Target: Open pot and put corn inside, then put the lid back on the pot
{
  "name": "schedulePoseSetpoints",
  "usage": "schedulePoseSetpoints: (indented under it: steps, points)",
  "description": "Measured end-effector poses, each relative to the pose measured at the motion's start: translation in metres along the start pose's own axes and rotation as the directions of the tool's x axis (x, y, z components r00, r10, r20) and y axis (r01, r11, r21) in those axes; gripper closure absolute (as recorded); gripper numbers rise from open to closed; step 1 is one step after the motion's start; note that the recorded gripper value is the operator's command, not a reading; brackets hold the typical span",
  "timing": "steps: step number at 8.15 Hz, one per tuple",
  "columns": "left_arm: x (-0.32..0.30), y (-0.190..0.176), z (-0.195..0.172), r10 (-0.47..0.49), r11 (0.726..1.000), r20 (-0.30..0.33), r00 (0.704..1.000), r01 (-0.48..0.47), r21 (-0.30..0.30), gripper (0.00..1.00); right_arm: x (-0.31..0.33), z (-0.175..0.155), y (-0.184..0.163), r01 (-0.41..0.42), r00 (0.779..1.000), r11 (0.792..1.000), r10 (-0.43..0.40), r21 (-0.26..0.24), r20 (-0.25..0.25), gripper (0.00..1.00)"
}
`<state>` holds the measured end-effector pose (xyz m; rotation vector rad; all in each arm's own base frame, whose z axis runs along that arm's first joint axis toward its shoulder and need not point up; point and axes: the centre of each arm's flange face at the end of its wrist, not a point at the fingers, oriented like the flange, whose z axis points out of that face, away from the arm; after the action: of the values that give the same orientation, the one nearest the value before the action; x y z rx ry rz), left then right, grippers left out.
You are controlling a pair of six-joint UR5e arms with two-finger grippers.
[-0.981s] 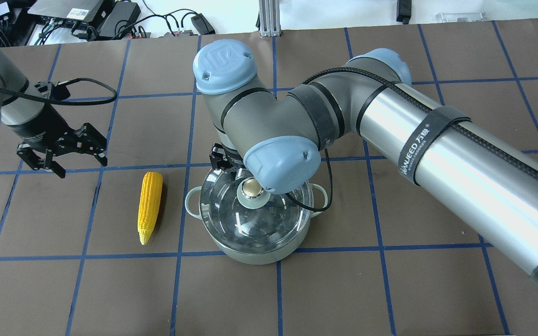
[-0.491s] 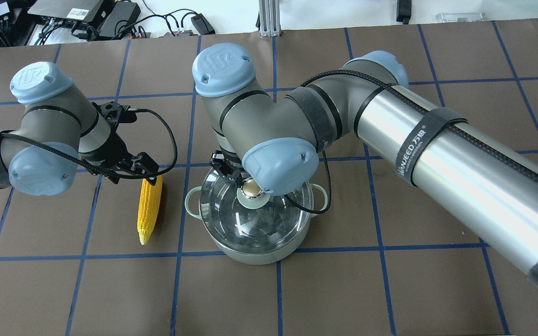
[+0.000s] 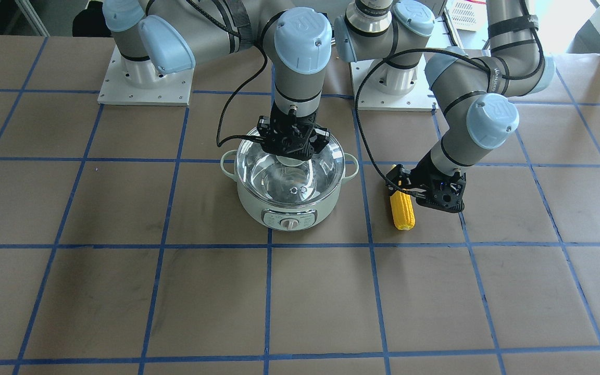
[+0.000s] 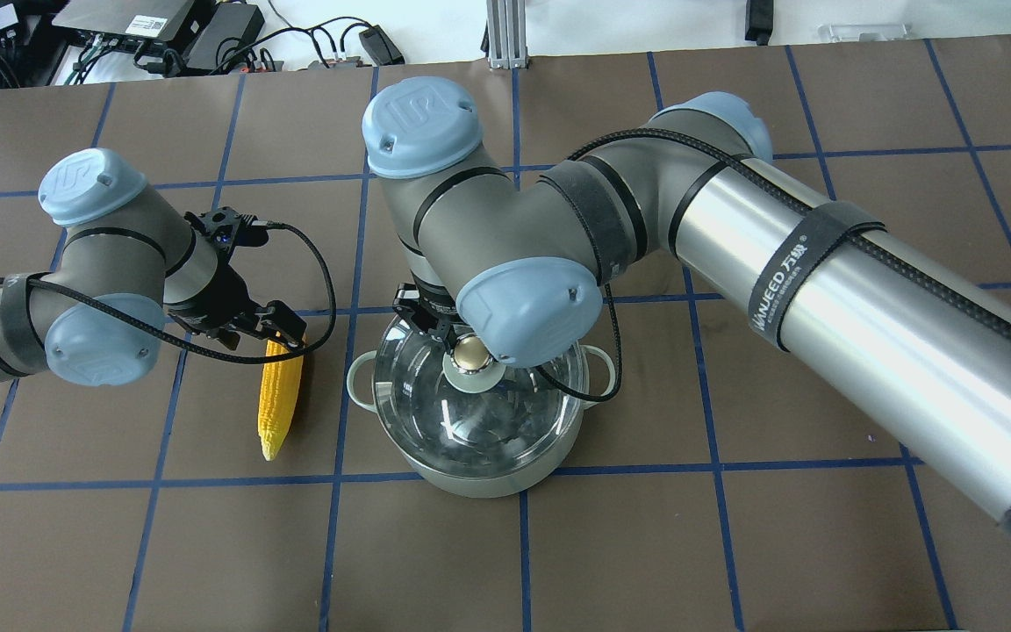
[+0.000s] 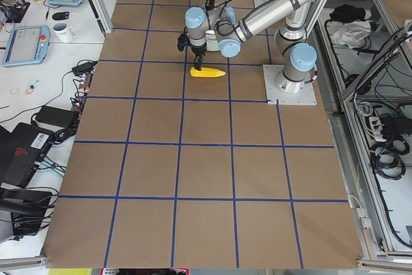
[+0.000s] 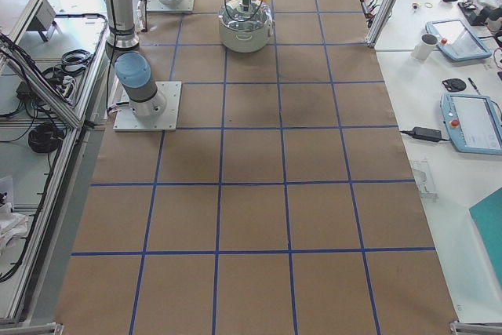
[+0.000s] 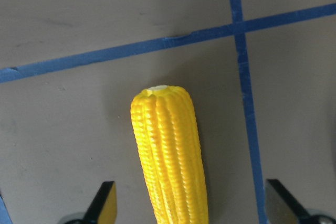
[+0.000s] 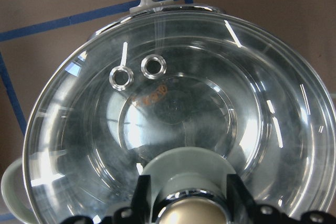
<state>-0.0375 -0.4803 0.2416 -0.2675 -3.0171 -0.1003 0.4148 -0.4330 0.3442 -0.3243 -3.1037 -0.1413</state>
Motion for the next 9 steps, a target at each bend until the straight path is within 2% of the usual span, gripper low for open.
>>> schedulePoseSetpoints:
  steps: [3, 6, 8, 9]
  points:
    - [-0.029, -0.004, 0.028, -0.118, 0.993, -0.006, 0.993, 0.118, -0.018, 0.00, 0.004, -0.014, -0.002, 0.004, 1.000, 1.000, -0.004, 0.018, 0.019, 0.59]
    - [-0.027, -0.004, 0.032, -0.268, 0.963, 0.001, 0.964, 0.268, -0.031, 0.00, 0.029, -0.060, -0.013, 0.045, 0.997, 0.995, -0.051, 0.089, 0.064, 0.59]
    - [-0.024, -0.005, 0.032, -0.277, 0.960, -0.006, 0.961, 0.277, -0.030, 0.00, 0.086, -0.099, -0.038, 0.065, 0.994, 0.993, -0.073, 0.100, 0.076, 0.59]
    - [-0.023, -0.005, 0.034, -0.265, 0.964, -0.008, 0.964, 0.265, -0.032, 0.13, 0.119, -0.118, -0.048, 0.079, 0.993, 0.992, -0.087, 0.099, 0.083, 0.59]
